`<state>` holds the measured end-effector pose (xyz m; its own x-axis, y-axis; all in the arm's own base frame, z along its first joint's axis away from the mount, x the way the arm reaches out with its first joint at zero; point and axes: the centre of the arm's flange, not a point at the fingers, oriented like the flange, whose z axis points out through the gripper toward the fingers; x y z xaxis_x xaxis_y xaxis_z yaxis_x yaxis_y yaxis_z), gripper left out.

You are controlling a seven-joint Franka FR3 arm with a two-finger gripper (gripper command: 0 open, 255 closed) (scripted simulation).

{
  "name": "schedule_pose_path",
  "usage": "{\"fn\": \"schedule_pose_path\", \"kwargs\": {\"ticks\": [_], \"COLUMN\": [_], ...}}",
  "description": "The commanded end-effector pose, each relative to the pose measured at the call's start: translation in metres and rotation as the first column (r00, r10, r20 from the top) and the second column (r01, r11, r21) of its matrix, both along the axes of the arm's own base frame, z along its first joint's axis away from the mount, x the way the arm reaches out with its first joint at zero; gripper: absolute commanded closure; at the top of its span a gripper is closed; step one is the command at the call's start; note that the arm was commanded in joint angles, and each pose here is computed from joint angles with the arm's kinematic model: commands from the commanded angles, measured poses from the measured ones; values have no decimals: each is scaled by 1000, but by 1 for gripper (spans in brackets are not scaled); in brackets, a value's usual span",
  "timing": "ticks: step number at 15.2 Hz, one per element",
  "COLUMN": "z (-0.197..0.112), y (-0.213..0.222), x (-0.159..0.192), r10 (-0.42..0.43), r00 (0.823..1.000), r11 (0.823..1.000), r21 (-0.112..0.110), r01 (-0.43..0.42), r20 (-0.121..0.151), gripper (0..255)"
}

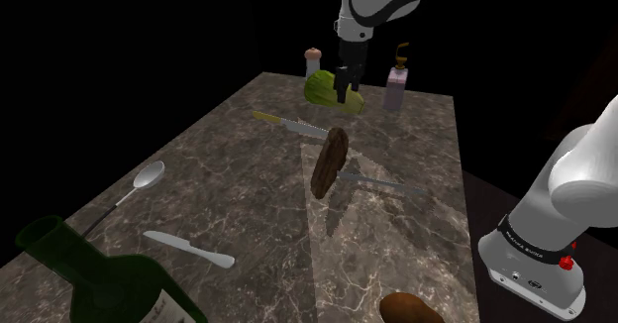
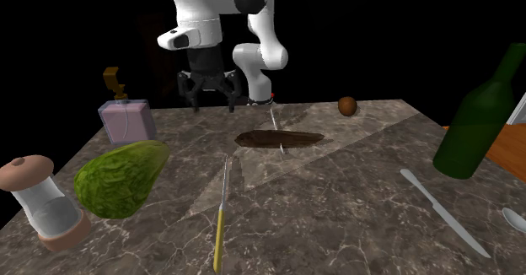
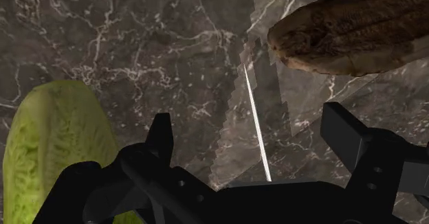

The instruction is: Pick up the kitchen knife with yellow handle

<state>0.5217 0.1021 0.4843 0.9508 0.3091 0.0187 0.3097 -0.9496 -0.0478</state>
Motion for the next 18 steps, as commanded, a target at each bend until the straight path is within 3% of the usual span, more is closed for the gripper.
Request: {"fn": "schedule_pose_path", "kwargs": {"ticks": [1, 14, 18], "z": [-10, -89, -107], "y": [16, 112, 116], "x": [21, 141, 145], "r10": [26, 187, 193], "r00": [1000, 982, 981], "r11": [1000, 981, 980], "r21": [-5, -45, -47], "r01": [-25, -186, -192], "r20": [3, 17, 17], "gripper": [0, 0, 0]}}
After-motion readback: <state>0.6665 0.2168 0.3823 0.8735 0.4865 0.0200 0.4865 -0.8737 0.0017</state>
